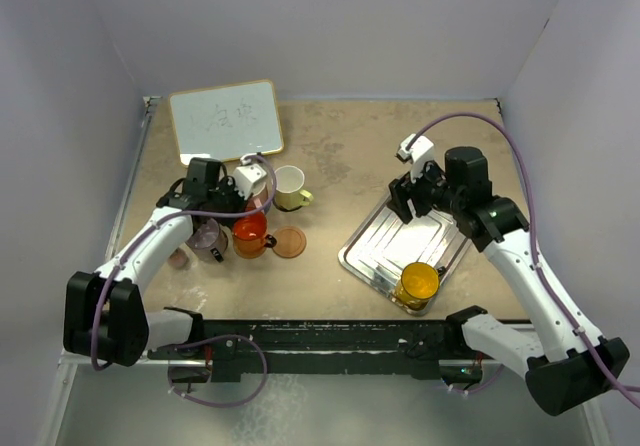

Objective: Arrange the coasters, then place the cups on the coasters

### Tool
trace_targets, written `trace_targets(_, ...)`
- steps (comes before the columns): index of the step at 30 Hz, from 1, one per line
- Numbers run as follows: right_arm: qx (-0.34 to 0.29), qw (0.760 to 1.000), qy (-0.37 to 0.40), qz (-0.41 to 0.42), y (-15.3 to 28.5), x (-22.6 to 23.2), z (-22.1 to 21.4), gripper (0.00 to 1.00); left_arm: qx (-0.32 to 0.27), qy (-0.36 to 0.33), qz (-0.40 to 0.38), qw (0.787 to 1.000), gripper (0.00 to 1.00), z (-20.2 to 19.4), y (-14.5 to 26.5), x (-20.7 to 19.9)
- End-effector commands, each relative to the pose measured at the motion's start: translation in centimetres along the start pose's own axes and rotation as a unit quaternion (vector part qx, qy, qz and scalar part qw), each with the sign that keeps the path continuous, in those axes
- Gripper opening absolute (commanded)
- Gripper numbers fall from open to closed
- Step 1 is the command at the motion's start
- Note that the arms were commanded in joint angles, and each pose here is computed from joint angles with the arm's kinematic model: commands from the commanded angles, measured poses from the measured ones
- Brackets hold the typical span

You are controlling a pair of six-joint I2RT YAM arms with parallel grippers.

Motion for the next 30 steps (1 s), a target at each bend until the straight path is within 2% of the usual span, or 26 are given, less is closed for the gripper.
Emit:
trace_targets(1,0.002,1.000,0.003,0.013,-0.1,0.1,0.0,0.70,-0.047,-0.016,-0.007,0.999,0.03,1.4,-0.1,0.4)
trace_targets(27,0.016,1.000,0.003,0.017,-0.6,0.0,-0.4,0.70,-0.018,-0.014,-0.025,0.999,0.03,-0.7,-1.5,0.4)
trace_targets(30,0.017,1.000,0.003,0.016,-0.6,0.0,-0.4,0.70,-0.015,-0.019,-0.022,0.999,0.06,-0.7,-1.5,0.5)
Point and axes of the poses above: each gripper's point midway between its finger pads, its own y axis back along the fingers, its own x axis along the line the jaws close on, z = x × y, the point moved 7 cm from there along y, back along the fingers, and after that the axes turned 7 degrees about y, right-handed, at the moved point
